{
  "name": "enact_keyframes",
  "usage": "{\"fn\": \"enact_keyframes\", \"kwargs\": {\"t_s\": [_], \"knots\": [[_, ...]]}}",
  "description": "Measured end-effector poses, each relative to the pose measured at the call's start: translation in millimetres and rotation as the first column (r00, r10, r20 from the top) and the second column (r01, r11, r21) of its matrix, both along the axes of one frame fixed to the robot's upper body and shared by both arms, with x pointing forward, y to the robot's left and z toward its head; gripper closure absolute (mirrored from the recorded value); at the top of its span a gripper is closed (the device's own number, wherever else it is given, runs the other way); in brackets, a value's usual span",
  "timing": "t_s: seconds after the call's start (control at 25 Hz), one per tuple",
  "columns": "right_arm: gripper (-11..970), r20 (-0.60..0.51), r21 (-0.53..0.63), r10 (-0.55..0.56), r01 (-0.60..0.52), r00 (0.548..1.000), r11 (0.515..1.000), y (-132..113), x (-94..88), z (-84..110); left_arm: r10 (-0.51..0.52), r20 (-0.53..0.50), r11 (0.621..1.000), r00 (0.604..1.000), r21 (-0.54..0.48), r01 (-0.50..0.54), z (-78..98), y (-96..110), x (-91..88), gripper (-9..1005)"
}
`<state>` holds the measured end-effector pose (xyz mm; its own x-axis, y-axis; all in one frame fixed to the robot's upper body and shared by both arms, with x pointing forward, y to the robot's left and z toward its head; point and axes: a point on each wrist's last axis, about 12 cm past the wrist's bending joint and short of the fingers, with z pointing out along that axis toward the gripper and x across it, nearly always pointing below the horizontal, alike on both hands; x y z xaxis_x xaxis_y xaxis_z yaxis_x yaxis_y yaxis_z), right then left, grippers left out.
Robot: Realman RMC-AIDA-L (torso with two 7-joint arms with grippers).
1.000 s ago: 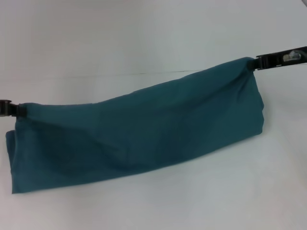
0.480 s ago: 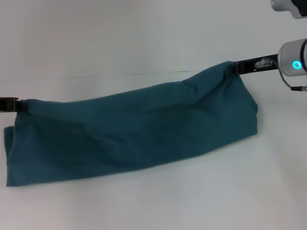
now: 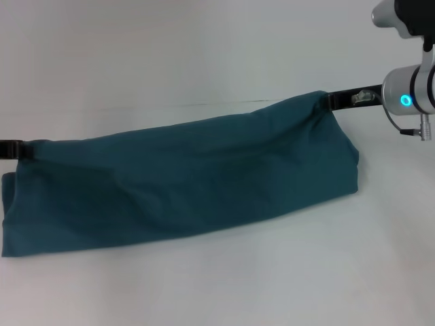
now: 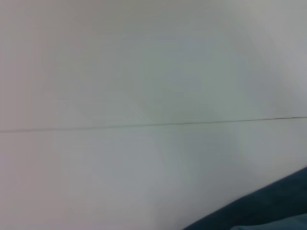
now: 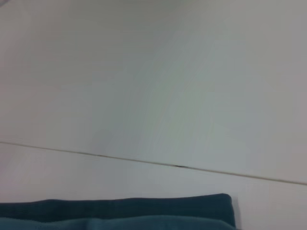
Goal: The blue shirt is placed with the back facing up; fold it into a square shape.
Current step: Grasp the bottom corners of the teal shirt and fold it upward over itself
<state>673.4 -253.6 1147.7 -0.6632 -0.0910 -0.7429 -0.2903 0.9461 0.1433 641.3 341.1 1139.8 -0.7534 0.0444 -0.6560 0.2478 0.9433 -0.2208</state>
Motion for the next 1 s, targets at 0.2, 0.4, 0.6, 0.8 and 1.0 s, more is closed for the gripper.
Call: {"fn": "enact_keyframes", "kwargs": {"t_s": [0.2, 0.4, 0.6, 0.8, 1.0], "knots": [[906, 0.010, -0.012, -0.011, 0.011, 1.000, 1.000, 1.5, 1.9, -5.4, 0.007, 0.025, 0.999, 1.000, 0.033, -0.008, -3.9, -5.7, 3.9, 940], [906, 0.041, -0.037, -0.025, 0.027, 0.999, 0.999, 3.1, 3.8, -10.5, 0.042, 0.052, 0.998, 0.998, 0.051, -0.044, -9.8, -5.6, 6.9, 940], [904, 0.054, -0.053, -0.034, 0.037, 0.998, 0.998, 6.8, 4.5, -18.0, 0.069, 0.077, 0.994, 0.995, 0.075, -0.074, -16.9, -4.8, 8.3, 940], [901, 0.067, -0.062, -0.036, 0.040, 0.997, 0.997, 11.7, 5.6, -22.7, 0.089, 0.110, 0.990, 0.990, 0.099, -0.100, -21.0, -4.1, 8.7, 940], [899, 0.083, -0.048, -0.033, 0.037, 0.996, 0.998, 16.3, 5.9, -22.8, 0.085, 0.128, 0.987, 0.988, 0.127, -0.101, -24.9, -8.3, 11.1, 940]]}}
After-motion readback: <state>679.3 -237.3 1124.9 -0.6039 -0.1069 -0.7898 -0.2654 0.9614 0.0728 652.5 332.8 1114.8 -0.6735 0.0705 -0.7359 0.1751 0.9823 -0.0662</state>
